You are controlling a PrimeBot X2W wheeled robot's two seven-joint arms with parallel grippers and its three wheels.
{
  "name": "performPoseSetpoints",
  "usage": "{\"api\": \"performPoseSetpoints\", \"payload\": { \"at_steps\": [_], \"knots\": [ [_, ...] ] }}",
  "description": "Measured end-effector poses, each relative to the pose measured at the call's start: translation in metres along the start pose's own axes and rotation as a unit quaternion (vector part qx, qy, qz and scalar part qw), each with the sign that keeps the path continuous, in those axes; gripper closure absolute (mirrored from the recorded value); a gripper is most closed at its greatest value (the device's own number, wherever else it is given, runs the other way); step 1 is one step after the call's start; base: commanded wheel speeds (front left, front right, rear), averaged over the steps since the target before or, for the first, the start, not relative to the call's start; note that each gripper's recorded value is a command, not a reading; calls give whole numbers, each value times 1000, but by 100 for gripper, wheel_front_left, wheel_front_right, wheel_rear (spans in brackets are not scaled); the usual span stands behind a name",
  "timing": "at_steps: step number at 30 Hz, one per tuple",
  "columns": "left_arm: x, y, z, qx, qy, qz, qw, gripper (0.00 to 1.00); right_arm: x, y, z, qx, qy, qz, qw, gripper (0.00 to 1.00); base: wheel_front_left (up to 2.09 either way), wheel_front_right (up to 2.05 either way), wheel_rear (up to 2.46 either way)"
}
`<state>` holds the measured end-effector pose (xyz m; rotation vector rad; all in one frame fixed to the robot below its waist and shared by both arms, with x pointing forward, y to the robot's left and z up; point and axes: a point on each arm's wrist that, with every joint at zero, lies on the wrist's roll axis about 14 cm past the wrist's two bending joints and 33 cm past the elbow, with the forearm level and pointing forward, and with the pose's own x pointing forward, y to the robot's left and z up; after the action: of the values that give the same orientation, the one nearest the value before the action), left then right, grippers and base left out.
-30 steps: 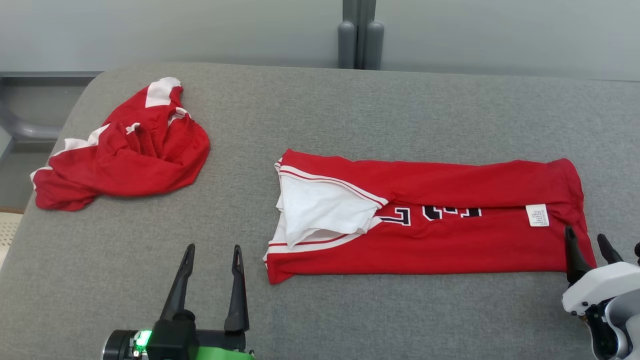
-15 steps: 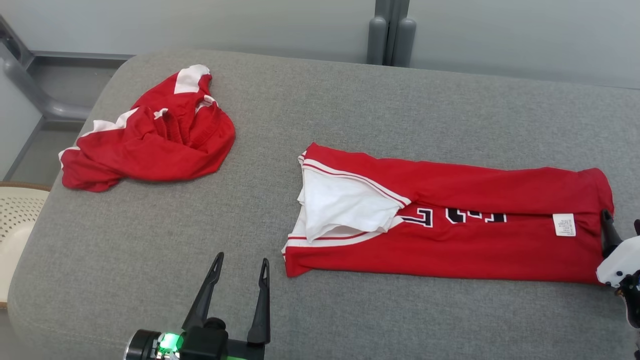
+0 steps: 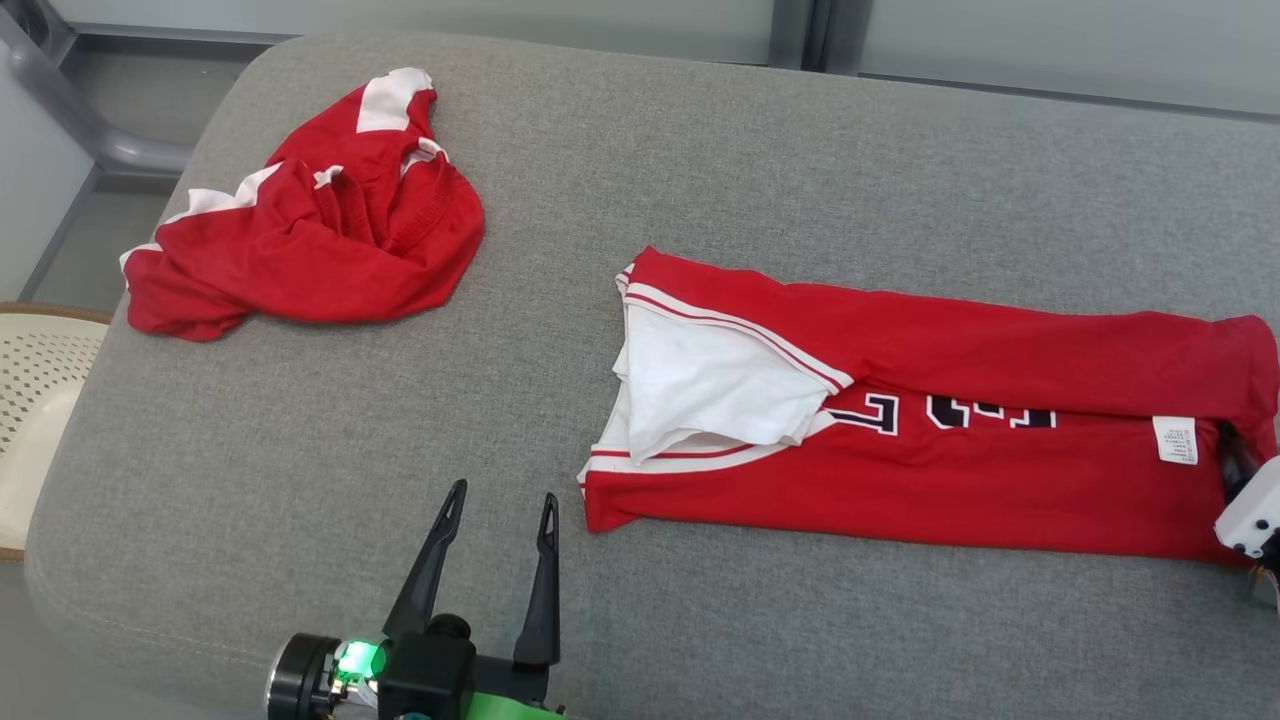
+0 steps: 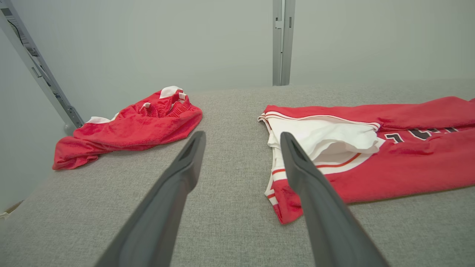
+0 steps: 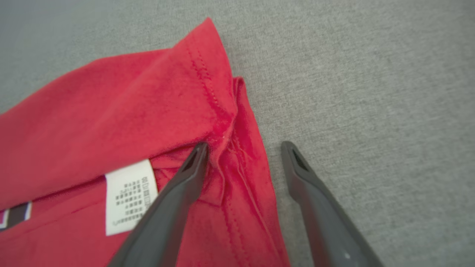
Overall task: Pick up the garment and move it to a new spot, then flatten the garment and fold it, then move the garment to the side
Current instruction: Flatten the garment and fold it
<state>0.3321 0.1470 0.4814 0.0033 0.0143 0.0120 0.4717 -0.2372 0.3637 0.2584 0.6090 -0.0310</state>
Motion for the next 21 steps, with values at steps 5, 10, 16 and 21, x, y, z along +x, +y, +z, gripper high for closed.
{"api": "performPoseSetpoints", "payload": {
  "at_steps": [5, 10, 16, 21],
  "knots": [
    [2, -2, 0, 0, -1, -2, 1000, 0, -1, 6, -10, 5, 34, 12, 999, 84, 0, 0, 0],
    [5, -6, 2, -2, -4, -8, 1000, 0, -6, 4, -6, 4, 27, 18, 999, 100, 0, 0, 0],
    [12, -12, 1, -3, -4, -19, 1000, 0, -12, -23, 14, -16, 2, -6, 1000, 100, 0, 0, 0],
    [22, -21, -2, 5, -3, -41, 999, 0, -22, -67, 46, -46, -21, -48, 998, 100, 0, 0, 0]
  ]
}}
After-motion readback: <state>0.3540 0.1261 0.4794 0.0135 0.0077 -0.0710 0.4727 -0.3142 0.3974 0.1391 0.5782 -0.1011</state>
